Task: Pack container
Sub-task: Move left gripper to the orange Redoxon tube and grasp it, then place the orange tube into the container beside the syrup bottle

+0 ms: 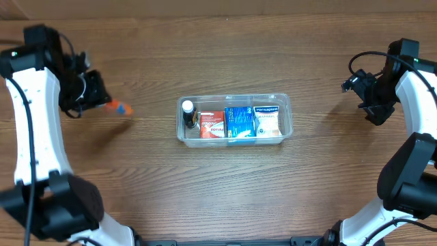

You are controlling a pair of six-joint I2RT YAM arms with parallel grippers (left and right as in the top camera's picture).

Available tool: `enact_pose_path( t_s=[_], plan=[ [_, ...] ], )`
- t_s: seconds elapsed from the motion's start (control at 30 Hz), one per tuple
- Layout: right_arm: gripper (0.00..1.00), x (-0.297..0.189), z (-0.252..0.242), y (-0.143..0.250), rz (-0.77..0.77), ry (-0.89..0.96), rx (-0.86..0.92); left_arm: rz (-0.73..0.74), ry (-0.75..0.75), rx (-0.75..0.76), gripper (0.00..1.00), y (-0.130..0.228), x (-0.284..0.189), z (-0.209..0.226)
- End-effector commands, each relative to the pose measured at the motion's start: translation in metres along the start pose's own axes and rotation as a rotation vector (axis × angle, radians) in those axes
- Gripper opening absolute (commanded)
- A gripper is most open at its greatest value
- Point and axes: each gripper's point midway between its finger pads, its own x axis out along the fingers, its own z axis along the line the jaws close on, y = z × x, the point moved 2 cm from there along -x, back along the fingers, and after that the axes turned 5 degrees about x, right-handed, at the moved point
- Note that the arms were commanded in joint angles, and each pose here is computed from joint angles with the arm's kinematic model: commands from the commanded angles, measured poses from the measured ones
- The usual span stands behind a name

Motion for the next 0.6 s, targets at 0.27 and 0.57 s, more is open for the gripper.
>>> enact_pose_path(
  t_s=[0.27,0.57],
  plan=[
    [1.0,-0.001,0.002,0.0,-0.003,-0.009,0.001,-0.14,0.118,0.846,0.25,0.073,-0.062,-0.195],
    [1.0,-0.001,0.002,0.0,-0.003,-0.009,0.001,-0.009,-0.051,0.925,0.25,0.071,-0.012,-0.203]
  ],
)
